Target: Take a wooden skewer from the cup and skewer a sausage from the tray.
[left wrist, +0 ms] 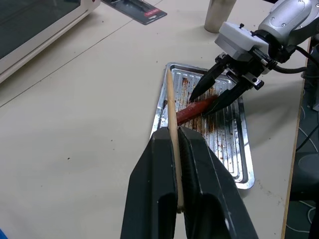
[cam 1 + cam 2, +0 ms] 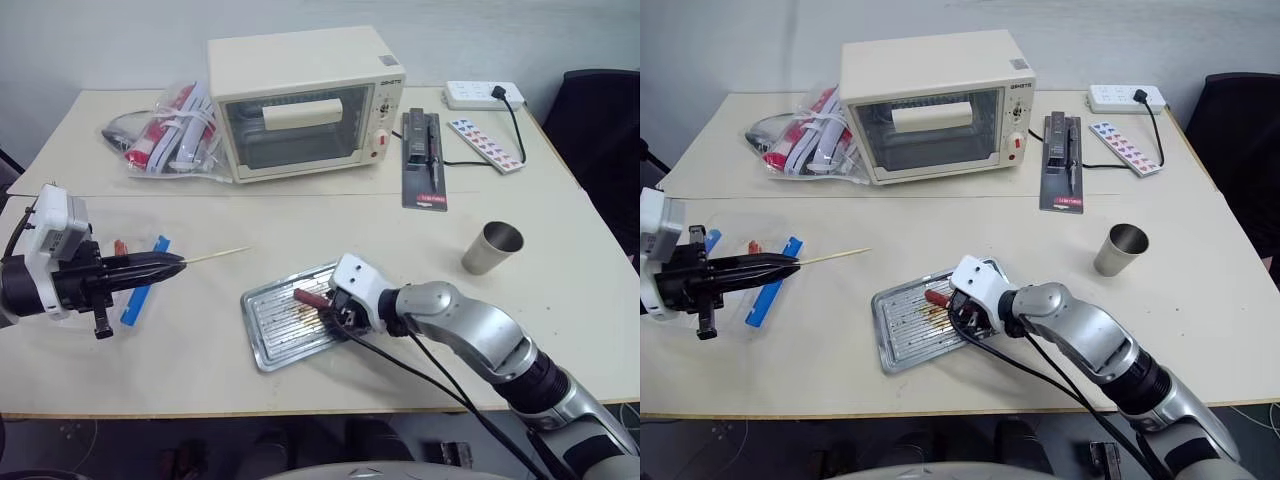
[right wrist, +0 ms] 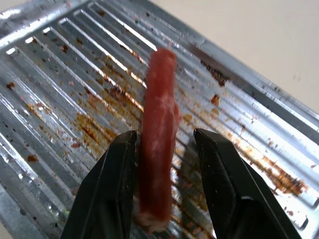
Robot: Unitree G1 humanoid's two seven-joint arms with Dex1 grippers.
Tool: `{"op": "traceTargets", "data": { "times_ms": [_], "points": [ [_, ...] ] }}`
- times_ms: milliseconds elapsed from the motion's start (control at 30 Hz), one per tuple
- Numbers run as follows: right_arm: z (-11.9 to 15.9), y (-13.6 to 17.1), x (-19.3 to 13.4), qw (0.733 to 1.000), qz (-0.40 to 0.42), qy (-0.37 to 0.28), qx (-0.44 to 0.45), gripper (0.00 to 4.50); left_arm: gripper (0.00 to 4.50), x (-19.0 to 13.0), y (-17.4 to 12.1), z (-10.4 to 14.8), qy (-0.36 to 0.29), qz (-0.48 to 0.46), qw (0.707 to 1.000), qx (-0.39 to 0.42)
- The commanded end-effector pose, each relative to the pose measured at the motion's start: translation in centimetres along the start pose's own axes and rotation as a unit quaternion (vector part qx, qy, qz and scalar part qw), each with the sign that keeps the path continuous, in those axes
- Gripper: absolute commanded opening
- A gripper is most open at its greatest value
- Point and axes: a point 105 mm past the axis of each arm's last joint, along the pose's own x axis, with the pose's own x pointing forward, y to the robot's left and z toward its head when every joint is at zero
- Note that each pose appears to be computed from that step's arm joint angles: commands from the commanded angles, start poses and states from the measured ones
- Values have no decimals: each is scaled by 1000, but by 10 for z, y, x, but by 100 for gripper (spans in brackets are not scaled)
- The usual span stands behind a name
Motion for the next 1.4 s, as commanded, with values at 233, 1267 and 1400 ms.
{"op": "traceTargets", "data": {
  "times_ms": [233, 1267, 1400],
  "points": [
    [1, -5, -1, 1000, -18, -11, 18, 154, 0, 2, 3, 5, -11, -2, 1000, 15],
    [35, 1, -134, 975, 219, -25, -3, 96, 0, 65, -32, 17, -15, -235, 971, 48],
    [35, 7, -140, 975, 220, -25, 4, 96, 0, 75, -39, 19, -24, -267, 962, 52]
  ]
}}
